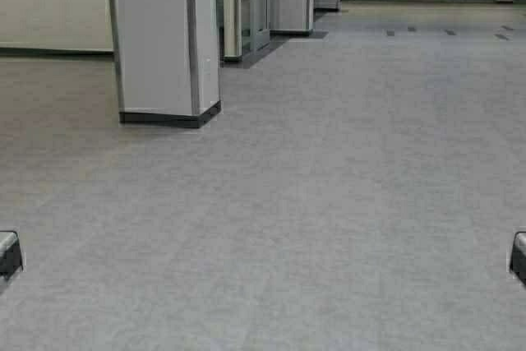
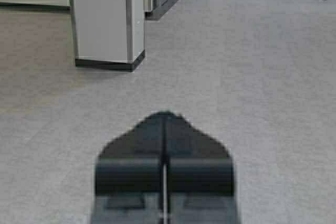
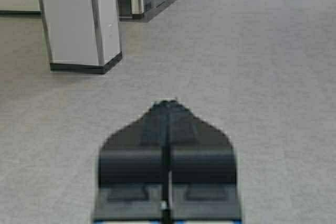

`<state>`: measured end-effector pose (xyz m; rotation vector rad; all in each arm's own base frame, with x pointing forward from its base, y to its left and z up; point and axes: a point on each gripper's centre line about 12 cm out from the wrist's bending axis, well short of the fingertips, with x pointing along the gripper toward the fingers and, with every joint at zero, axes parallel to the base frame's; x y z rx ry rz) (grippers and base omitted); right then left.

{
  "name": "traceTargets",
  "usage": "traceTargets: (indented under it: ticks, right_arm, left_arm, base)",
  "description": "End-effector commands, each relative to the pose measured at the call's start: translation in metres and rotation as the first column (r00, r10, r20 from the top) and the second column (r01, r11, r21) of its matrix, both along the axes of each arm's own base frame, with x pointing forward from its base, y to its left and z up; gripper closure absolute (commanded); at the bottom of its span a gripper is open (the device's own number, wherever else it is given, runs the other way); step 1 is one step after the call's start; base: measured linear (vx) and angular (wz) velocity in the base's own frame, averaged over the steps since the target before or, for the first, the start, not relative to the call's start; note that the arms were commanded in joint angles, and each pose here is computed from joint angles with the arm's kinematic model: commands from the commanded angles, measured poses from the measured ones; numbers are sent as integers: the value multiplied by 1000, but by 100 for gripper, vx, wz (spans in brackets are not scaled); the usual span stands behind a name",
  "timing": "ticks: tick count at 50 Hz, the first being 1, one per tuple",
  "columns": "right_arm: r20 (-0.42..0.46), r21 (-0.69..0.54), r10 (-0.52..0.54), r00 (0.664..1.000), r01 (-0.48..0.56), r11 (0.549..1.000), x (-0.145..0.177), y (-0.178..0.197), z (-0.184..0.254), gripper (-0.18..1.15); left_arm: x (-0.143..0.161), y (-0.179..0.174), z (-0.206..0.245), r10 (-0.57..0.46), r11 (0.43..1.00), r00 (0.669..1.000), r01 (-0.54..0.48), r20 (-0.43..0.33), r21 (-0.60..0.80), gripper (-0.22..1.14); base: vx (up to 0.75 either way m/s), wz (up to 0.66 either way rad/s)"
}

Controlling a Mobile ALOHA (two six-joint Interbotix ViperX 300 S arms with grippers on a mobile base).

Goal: Navigate to elevator, push the call button, then enter the elevator

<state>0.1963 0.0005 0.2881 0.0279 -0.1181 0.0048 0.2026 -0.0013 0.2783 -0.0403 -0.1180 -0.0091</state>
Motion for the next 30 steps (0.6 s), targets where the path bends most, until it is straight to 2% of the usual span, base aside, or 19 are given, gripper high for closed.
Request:
traceTargets:
  ticks: [1, 30]
  right_arm:
    - [17, 0, -1, 1000, 1, 1000, 2, 0, 6, 93]
    - [37, -10, 3, 999, -2, 1000, 2, 0, 11, 93]
  left_arm:
    - [2, 0, 5, 0, 1000, 1000, 0, 17, -5, 89]
    - [2, 0, 6, 0, 1000, 1000, 0, 25, 0, 89]
  base:
    - [75, 15]
    - [72, 19]
